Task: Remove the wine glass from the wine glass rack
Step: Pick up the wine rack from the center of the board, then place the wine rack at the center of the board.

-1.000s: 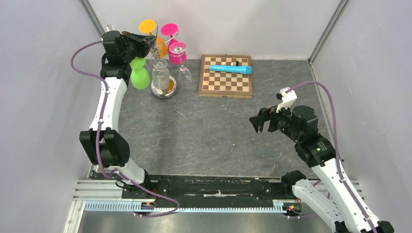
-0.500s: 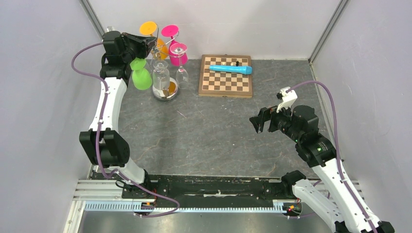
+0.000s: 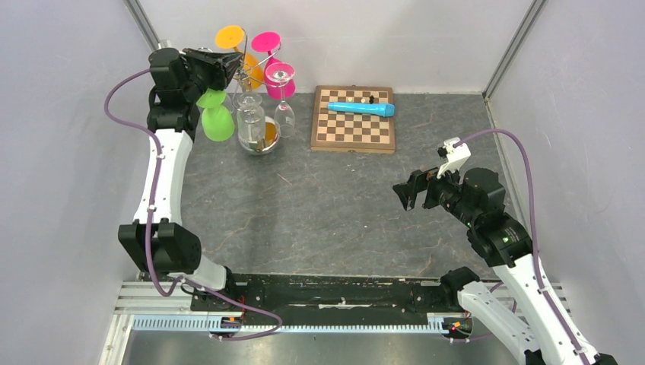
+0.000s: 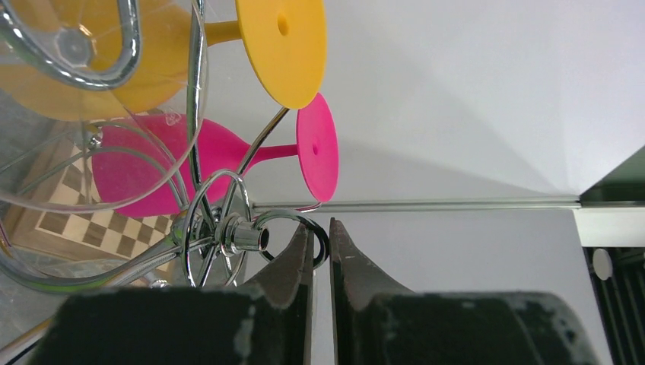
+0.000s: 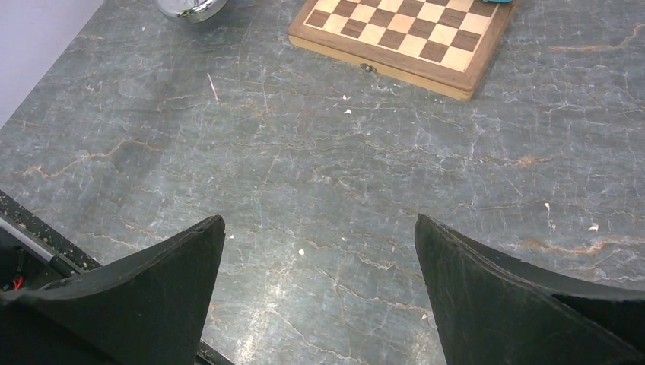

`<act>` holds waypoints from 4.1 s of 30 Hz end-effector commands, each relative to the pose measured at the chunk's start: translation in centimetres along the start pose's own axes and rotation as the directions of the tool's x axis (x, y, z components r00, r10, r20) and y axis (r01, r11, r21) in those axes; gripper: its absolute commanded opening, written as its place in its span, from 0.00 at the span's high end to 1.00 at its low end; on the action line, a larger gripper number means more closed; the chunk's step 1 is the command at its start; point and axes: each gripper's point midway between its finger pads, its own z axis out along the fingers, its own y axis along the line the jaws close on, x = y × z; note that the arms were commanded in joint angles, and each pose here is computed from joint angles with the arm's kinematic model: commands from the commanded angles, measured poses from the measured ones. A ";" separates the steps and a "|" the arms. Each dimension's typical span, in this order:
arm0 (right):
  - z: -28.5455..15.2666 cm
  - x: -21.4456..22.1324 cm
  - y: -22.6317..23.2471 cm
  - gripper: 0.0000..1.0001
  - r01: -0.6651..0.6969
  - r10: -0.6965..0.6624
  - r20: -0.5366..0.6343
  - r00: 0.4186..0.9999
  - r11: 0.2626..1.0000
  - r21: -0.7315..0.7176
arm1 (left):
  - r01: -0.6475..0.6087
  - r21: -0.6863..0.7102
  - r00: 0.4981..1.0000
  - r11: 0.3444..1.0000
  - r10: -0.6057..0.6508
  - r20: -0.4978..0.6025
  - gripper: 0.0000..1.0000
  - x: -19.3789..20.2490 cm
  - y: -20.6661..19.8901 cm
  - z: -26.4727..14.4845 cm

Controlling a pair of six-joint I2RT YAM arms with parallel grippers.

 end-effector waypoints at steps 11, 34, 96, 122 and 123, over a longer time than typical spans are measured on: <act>-1.4 -2.7 0.7 0.02 0.008 -0.007 0.057 0.998 1.000 -0.010 | 0.003 0.533 1.000 0.846 -0.006 0.003 0.98 1.6 -17.8 -12.8; -2.3 -2.3 0.6 0.02 0.007 -0.007 0.056 0.998 1.000 -0.003 | 0.091 0.543 0.993 0.834 -0.034 -0.115 0.98 8.5 -17.2 -13.0; -7.8 -7.9 -4.0 0.02 0.049 -0.092 0.117 0.989 0.944 0.328 | 0.240 0.499 0.912 0.832 -0.018 -0.409 0.98 26.3 -17.2 -13.4; -7.8 -8.1 -4.2 0.02 0.057 -0.101 0.114 0.988 0.940 0.337 | 0.218 0.443 0.914 0.870 -0.023 -0.405 0.90 27.0 -14.1 -10.9; -7.7 -8.1 -4.1 0.02 0.055 -0.098 0.113 0.989 0.941 0.334 | 0.216 0.441 0.915 0.871 -0.023 -0.403 0.89 26.9 -14.0 -10.8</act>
